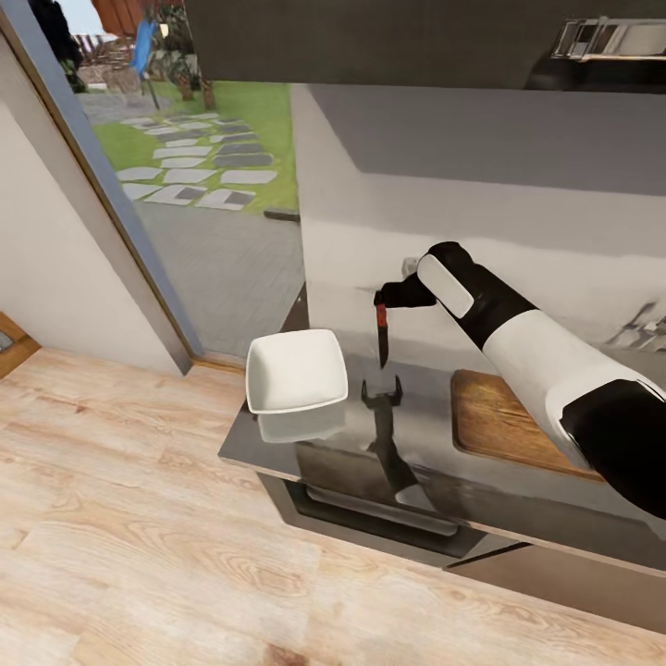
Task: In the kitchen, take the Vidalia onion out of the sink, dice it on the chopping board with the paring knife, put the diced onion into the bowl on the countertop, then place both the paring knife and the chopping board into the sink.
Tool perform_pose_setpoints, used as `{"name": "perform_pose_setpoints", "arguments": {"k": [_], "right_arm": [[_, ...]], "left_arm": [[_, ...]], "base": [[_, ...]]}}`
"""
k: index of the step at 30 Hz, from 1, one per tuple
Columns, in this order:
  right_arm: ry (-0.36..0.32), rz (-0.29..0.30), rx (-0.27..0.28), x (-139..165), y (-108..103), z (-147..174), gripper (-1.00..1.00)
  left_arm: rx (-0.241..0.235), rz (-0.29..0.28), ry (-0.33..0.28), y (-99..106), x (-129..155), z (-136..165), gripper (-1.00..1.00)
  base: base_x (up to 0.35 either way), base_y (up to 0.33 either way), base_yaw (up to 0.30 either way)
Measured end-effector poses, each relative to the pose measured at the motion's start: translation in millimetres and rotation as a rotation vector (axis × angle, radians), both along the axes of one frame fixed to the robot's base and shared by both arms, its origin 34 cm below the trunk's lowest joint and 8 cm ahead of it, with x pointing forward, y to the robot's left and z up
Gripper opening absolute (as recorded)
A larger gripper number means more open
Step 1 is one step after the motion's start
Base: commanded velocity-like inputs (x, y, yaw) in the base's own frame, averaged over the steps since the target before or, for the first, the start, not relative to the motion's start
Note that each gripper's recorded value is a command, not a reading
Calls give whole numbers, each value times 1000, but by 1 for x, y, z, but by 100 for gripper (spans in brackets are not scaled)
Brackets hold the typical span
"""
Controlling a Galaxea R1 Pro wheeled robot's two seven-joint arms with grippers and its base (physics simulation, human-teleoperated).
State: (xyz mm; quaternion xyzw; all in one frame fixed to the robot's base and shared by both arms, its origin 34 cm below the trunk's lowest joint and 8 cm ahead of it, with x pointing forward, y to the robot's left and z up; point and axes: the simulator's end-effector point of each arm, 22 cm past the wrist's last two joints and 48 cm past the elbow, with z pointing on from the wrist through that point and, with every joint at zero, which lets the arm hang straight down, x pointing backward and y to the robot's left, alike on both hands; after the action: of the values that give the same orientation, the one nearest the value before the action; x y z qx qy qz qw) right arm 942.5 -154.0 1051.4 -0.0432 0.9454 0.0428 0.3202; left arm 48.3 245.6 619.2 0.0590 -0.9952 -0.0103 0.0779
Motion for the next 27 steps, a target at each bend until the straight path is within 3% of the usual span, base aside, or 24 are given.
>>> {"name": "perform_pose_setpoints", "arguments": {"k": [5, 15, 27], "right_arm": [[-17, -6, 7, 3, 0, 3, 100], [-38, -13, 14, 7, 1, 6, 100], [-38, -13, 14, 7, 1, 5, 100]], "left_arm": [[0, 0, 0, 0, 0, 0, 100], [0, 0, 0, 0, 0, 0, 100], [0, 0, 1, 0, 0, 0, 100]], "base": [[37, 15, 0], [223, 99, 0], [19, 7, -1]]}}
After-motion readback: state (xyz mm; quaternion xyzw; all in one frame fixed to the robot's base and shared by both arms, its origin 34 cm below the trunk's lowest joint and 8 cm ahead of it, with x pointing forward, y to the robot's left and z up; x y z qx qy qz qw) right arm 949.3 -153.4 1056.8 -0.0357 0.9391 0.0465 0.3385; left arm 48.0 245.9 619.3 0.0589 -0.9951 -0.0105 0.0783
